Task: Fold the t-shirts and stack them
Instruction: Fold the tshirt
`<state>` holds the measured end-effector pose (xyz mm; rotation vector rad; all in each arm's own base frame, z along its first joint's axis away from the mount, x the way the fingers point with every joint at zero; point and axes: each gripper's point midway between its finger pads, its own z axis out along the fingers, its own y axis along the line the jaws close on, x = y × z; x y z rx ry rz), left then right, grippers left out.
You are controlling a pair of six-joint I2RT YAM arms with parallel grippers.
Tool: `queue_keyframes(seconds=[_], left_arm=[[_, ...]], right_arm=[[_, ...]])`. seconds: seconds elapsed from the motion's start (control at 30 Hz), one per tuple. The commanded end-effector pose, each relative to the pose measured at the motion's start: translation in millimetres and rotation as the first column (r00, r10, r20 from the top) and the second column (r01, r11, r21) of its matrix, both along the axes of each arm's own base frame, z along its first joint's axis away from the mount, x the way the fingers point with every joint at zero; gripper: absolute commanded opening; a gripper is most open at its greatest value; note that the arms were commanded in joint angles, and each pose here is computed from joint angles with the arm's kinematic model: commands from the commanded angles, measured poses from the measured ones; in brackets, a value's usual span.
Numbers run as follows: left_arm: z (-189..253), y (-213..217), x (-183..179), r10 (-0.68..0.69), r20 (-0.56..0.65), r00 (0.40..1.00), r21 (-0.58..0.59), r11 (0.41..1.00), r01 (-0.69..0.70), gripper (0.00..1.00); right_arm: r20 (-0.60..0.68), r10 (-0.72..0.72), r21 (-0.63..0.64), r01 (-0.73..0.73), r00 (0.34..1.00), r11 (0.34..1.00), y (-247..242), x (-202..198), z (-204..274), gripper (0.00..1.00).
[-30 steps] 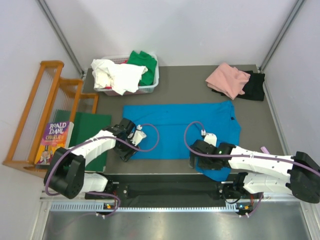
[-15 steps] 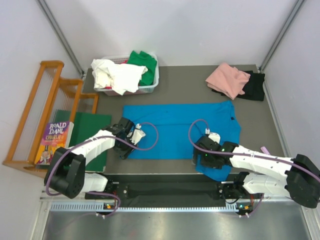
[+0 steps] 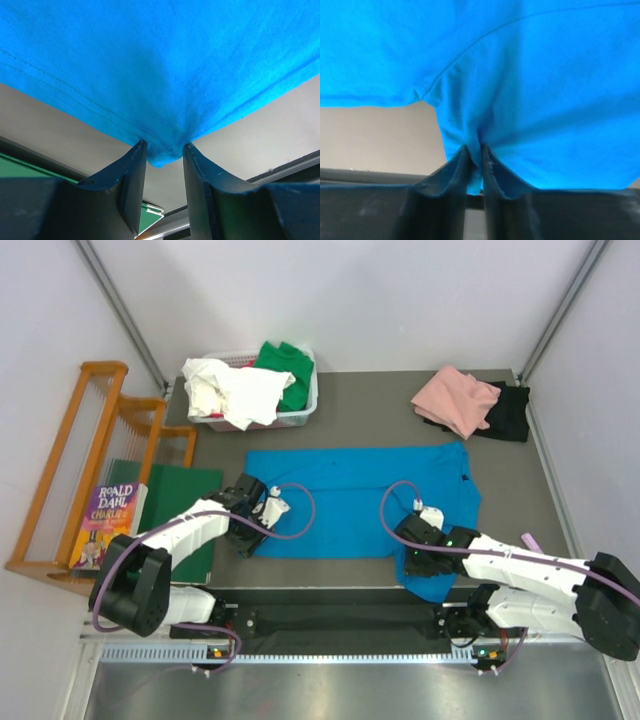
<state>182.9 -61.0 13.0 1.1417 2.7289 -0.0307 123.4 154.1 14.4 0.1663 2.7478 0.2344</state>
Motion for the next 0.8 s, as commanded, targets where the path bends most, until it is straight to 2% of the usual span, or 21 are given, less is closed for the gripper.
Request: queue_keyframes(seconds=[0.0, 0.13, 0.2, 0.37, 0.53, 0.77], left_arm=[[-4.4, 2.0, 9.0, -0.006, 0.020, 1.000, 0.010, 1.000, 0.006, 0.40], [-3.1, 1.1, 10.1, -0.003, 0.025, 1.000, 0.006, 1.000, 0.003, 0.39], [-1.2, 8.1, 16.1, 0.005, 0.056, 0.998, 0.043, 0.999, -0.008, 0.39], [7.6, 7.5, 31.7, 0.032, 0.113, 0.993, 0.032, 0.999, -0.036, 0.39], [37.3, 6.0, 40.8, 0.056, 0.159, 0.986, -0.005, 0.998, -0.056, 0.39], [67.3, 13.9, 37.7, 0.053, 0.212, 0.976, 0.006, 0.998, -0.056, 0.39]], right_arm=[[-0.035, -0.016, 0.039, 0.017, 0.999, 0.999, 5.0, -5.6, -6.2, 0.00], [-0.025, -0.019, 0.045, 0.020, 1.000, 0.999, 5.4, -4.3, 3.1, 0.00], [-0.006, -0.026, 0.054, 0.026, 1.000, 0.998, 4.1, -2.5, 10.8, 0.00], [0.013, -0.041, 0.074, 0.040, 0.999, 0.996, -2.8, -6.6, 29.8, 0.00], [0.039, -0.046, 0.078, 0.043, 0.998, 0.996, -13.0, -10.3, 51.1, 0.00], [0.053, -0.049, 0.099, 0.043, 0.997, 0.994, -24.3, -19.2, 69.0, 0.00]])
